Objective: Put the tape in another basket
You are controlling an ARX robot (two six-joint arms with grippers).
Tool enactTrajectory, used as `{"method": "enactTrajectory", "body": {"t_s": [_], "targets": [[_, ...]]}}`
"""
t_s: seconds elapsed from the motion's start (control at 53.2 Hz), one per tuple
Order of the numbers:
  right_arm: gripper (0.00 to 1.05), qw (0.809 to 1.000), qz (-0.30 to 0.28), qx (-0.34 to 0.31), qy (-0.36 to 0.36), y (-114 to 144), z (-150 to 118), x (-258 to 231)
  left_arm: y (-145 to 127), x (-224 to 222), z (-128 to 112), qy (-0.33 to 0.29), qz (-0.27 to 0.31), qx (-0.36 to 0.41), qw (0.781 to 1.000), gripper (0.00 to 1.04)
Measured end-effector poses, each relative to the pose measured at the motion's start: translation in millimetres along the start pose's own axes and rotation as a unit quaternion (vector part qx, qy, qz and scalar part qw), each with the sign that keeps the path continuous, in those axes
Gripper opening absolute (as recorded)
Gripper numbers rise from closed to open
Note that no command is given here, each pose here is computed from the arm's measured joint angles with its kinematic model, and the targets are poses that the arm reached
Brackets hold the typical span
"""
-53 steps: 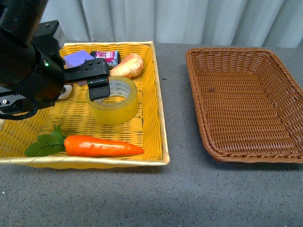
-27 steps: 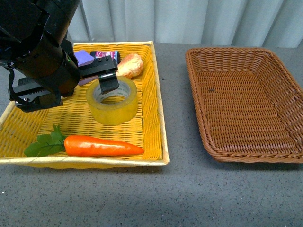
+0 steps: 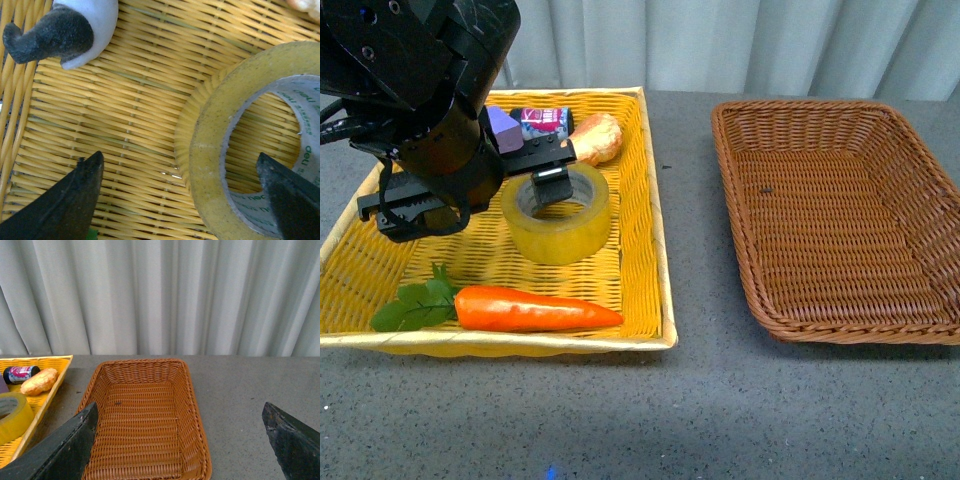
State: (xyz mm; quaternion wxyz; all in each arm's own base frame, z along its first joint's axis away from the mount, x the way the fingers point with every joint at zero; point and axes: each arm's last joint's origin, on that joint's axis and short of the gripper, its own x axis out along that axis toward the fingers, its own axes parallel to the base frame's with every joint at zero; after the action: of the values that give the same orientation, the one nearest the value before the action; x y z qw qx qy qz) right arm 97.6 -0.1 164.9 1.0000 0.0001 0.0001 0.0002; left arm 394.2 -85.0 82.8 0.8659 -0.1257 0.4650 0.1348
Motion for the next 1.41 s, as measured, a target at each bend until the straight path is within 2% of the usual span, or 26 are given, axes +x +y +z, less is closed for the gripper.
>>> {"method": "enactTrajectory", "body": {"t_s": [0.15, 0.394, 0.714, 0.826, 0.977, 1.089, 1.127, 1.146, 1.239, 1.408], "targets": [[0.96, 1.0, 0.0, 0.0, 0.0, 0.0, 0.0, 0.0, -2.8, 0.5, -1.0, -0.004, -0.002, 0.007, 1.0, 0.63], [0.96, 1.0, 0.0, 0.0, 0.0, 0.0, 0.0, 0.0, -13.4, -3.8, 3.2, -0.007, -0.017, 0.014, 1.0, 0.16], [0.96, 1.0, 0.0, 0.0, 0.0, 0.0, 0.0, 0.0, -16.3, -11.6, 7.2, -0.01, -0.033, 0.055, 0.998, 0.14], [0.96, 1.0, 0.0, 0.0, 0.0, 0.0, 0.1, 0.0, -23.4, -29.9, 19.9, -0.085, -0.061, 0.13, 0.986, 0.14], [0.96, 1.0, 0.0, 0.0, 0.0, 0.0, 0.0, 0.0, -37.5, -68.3, 43.5, -0.169, -0.141, 0.246, 0.944, 0.14], [0.96, 1.0, 0.0, 0.0, 0.0, 0.0, 0.0, 0.0, -50.5, -91.0, 52.5, -0.225, -0.215, 0.341, 0.887, 0.14], [0.96, 1.0, 0.0, 0.0, 0.0, 0.0, 0.0, 0.0, -56.1, -97.9, 53.4, -0.244, -0.237, 0.383, 0.859, 0.14], [0.96, 1.0, 0.0, 0.0, 0.0, 0.0, 0.0, 0.0, -57.6, -99.5, 53.8, -0.246, -0.241, 0.388, 0.855, 0.14], [0.96, 1.0, 0.0, 0.0, 0.0, 0.0, 0.0, 0.0, -70.7, -111.5, 51.5, -0.252, -0.289, 0.46, 0.801, 0.14], [0.96, 1.0, 0.0, 0.0, 0.0, 0.0, 0.0, 0.0, -90.1, -123.6, 40.2, -0.259, -0.3, 0.564, 0.725, 0.14]]}}
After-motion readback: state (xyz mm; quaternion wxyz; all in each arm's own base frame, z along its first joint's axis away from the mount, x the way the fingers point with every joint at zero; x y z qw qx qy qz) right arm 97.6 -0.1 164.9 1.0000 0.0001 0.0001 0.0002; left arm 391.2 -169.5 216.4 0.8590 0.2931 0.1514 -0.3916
